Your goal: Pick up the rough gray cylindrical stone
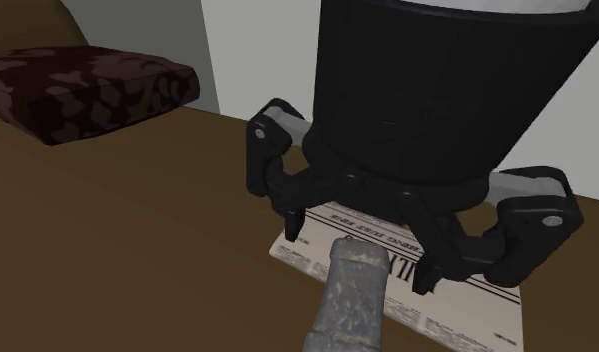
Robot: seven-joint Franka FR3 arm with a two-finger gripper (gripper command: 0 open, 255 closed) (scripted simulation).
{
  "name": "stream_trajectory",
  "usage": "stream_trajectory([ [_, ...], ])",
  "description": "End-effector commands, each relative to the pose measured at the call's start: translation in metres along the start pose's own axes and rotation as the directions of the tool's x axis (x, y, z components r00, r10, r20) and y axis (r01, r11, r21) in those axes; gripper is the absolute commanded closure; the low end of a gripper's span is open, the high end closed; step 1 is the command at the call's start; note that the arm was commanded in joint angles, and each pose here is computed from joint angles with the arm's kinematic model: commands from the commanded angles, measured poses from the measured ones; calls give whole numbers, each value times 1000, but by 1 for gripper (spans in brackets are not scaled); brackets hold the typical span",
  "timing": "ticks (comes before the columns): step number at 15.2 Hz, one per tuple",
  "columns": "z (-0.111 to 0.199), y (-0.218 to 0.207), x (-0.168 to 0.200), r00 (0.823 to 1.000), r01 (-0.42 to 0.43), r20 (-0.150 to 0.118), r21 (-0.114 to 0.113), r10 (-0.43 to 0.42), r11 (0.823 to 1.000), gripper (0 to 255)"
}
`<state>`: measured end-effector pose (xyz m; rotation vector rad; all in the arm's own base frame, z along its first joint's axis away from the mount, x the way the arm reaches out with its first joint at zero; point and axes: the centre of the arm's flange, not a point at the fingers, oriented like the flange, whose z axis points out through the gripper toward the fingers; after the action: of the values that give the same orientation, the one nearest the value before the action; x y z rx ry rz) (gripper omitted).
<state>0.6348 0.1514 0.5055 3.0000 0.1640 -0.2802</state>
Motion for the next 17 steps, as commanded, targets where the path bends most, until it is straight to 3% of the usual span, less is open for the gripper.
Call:
stream_trajectory([
  [1,1,-8,15,1000,11,9,-2,-11,1000,0],
  [10,40,-13,23,1000,11,9,-2,-11,1000,0],
  [11,40,-13,22,1000,11,9,-2,-11,1000,255],
  [17,40,-12,23,1000,11,9,-2,-11,1000,255],
])
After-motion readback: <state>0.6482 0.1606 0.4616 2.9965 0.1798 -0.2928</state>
